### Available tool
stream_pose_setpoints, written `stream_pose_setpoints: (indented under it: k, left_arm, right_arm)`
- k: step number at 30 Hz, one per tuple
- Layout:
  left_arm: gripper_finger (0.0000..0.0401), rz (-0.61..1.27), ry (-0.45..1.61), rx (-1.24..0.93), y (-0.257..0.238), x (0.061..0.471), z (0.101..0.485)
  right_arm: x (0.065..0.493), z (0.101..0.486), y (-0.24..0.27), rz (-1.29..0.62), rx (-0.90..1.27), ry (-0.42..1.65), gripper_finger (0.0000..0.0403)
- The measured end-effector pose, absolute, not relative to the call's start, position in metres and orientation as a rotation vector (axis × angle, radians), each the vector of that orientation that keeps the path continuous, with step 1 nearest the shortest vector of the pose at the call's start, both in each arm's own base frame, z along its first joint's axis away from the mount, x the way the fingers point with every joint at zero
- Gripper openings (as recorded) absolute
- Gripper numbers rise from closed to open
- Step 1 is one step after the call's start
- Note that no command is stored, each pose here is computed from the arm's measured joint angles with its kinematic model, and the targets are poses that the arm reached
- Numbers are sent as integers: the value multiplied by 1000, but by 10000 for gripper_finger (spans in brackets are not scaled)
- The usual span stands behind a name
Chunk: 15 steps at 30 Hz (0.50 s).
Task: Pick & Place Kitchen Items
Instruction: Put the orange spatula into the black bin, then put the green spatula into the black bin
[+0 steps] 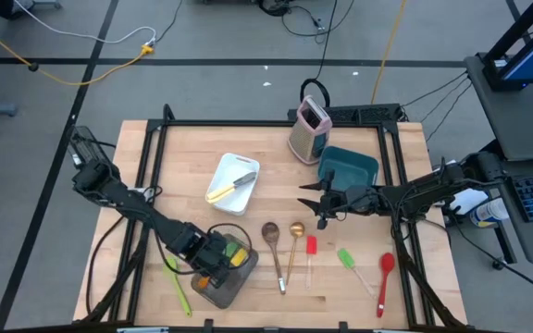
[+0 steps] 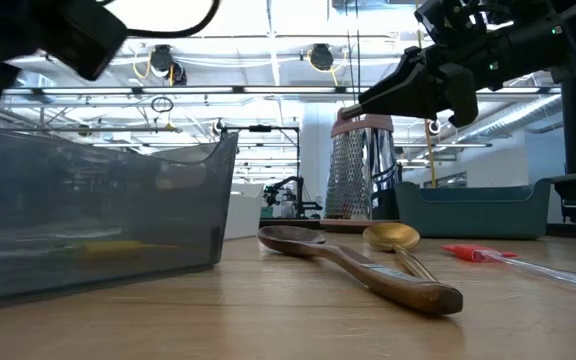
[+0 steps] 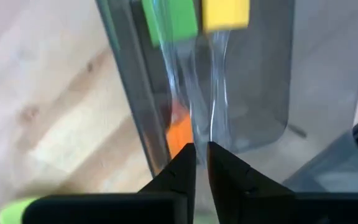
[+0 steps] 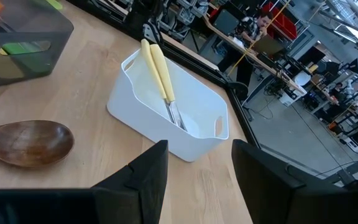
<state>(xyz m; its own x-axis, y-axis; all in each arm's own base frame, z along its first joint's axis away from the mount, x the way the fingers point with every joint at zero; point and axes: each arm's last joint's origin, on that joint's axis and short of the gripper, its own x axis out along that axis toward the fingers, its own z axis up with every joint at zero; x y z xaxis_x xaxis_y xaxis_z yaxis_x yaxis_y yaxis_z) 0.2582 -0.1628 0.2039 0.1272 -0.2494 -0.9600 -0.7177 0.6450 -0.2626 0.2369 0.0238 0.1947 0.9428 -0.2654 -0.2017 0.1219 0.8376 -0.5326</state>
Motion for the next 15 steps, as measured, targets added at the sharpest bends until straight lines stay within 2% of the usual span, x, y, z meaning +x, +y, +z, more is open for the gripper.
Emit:
stream_pose_setpoints:
  k: [9, 15]
  left_arm:
    - [71, 377, 1423, -803, -156, 262, 204]
    - [72, 368, 1414, -787, -148, 267, 204]
  right_arm:
    - [237, 195, 24, -209, -534, 273, 171]
    - [237, 195, 24, -225, -400, 257, 171]
